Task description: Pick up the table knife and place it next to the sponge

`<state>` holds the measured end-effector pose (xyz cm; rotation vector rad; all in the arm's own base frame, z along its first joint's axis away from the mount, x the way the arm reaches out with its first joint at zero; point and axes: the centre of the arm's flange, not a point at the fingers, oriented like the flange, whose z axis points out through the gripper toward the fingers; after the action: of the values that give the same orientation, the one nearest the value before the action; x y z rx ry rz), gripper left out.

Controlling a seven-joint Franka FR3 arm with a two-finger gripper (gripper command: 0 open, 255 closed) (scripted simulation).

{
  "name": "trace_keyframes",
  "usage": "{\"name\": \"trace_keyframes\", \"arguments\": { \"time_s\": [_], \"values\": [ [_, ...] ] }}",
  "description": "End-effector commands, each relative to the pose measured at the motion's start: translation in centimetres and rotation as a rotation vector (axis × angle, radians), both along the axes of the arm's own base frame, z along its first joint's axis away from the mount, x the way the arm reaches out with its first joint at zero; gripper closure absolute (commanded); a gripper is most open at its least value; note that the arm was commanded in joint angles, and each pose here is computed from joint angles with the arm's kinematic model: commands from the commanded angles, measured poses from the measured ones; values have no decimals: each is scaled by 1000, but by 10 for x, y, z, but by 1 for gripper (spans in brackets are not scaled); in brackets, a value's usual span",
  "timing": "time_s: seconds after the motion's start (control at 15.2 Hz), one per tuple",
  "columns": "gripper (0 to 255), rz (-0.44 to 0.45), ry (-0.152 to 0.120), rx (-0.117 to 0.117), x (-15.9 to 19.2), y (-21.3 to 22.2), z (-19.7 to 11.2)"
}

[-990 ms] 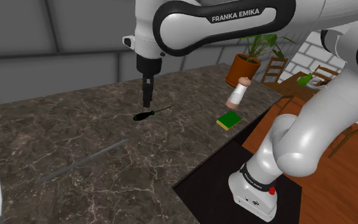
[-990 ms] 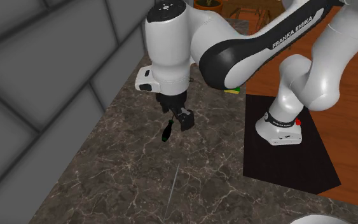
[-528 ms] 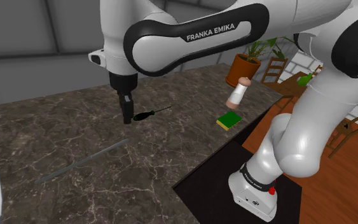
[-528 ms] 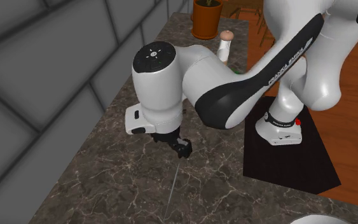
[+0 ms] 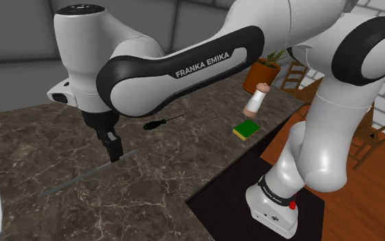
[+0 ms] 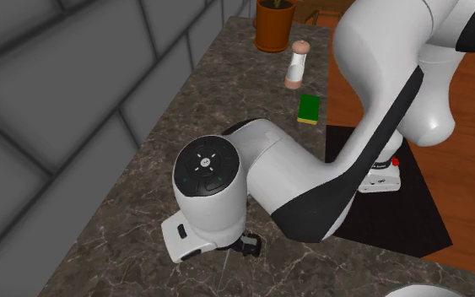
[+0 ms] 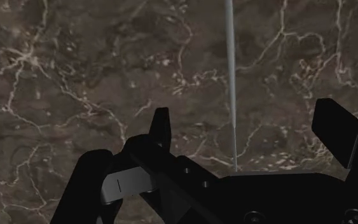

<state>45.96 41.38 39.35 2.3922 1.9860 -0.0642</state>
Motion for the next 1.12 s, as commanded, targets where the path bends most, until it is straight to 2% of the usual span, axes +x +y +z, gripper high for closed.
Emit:
{"name": "trace_keyframes", "arguments": {
  "time_s": [0.0, 0.46, 0.99, 1.06],
  "values": [
    [0, 45, 1, 0, -3, 15, -5],
    [0, 45, 1, 0, -4, 13, -45],
    [0, 45, 1, 0, -4, 13, -45],
    [255, 45, 1, 0, -4, 13, -45]
  ]
}}
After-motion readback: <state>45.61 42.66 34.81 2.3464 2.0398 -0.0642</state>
